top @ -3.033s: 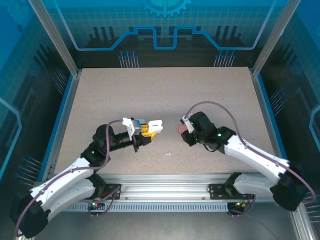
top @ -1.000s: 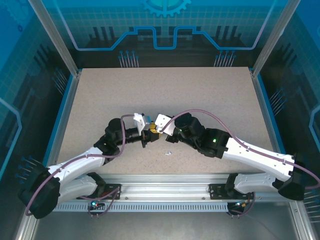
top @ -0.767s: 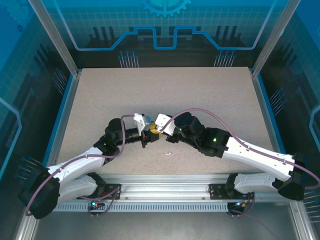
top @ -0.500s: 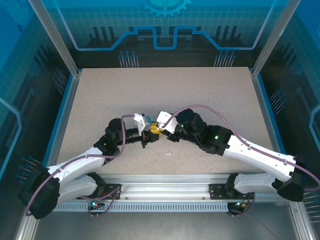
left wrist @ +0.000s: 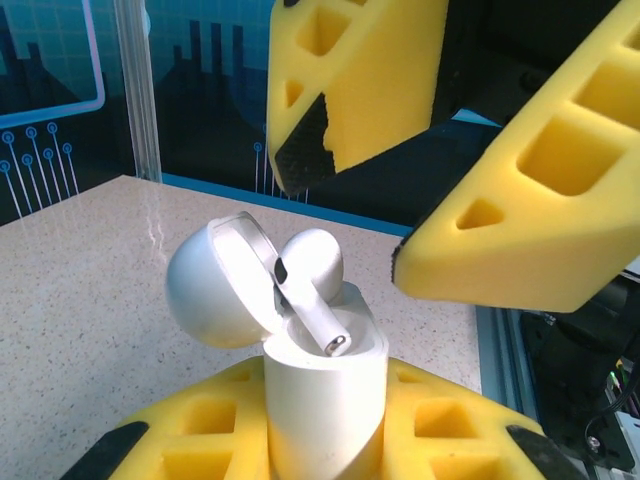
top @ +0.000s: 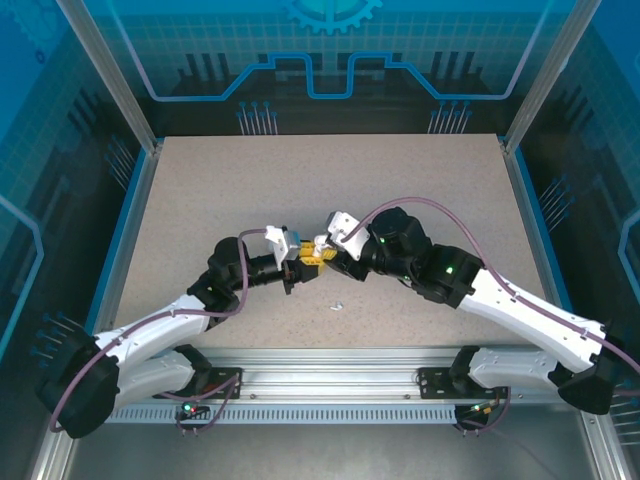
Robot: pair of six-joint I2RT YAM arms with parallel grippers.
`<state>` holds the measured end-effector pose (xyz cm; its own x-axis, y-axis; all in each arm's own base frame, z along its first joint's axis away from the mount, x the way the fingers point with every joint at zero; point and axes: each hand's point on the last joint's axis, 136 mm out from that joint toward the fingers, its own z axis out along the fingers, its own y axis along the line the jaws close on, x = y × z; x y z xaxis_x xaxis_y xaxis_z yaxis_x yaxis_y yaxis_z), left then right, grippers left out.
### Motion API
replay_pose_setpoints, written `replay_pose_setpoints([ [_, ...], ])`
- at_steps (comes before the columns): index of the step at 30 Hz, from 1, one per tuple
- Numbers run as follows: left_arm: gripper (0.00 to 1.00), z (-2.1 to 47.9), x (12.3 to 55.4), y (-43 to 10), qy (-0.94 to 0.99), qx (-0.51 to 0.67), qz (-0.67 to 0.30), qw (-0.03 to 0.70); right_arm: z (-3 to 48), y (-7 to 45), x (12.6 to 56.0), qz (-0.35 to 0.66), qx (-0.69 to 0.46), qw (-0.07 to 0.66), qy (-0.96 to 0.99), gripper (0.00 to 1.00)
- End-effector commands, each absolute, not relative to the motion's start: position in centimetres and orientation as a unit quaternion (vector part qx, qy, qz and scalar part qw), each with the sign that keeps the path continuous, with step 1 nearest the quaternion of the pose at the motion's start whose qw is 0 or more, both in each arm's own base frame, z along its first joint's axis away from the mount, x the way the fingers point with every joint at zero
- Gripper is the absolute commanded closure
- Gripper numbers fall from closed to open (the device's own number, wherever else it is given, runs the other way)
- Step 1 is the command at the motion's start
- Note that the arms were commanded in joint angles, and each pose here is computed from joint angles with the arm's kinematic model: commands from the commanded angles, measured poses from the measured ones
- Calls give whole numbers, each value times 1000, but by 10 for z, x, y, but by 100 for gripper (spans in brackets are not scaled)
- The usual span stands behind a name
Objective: Insert wireless bluetooth earbuds into charging case
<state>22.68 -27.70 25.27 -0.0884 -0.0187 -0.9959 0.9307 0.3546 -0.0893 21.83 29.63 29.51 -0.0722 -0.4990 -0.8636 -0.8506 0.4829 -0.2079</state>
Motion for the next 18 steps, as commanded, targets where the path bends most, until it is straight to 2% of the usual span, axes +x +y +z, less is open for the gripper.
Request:
replay_pose_setpoints([
  [1, 99, 263, 222, -280, 580, 379, -439, 572, 319, 296, 215, 221, -453, 500, 704, 58],
  [5, 99, 264, 223, -280, 578, 378, -439, 575, 342, 290, 218, 239, -426, 514, 705, 48],
  [10, 99, 267, 223, -279, 575, 378, -437, 580, 371, 270, 221, 281, -362, 520, 721, 41],
  [18, 99, 274, 222, -278, 565, 375, -440, 589, 372, 247, 215, 362, -262, 435, 782, 35],
])
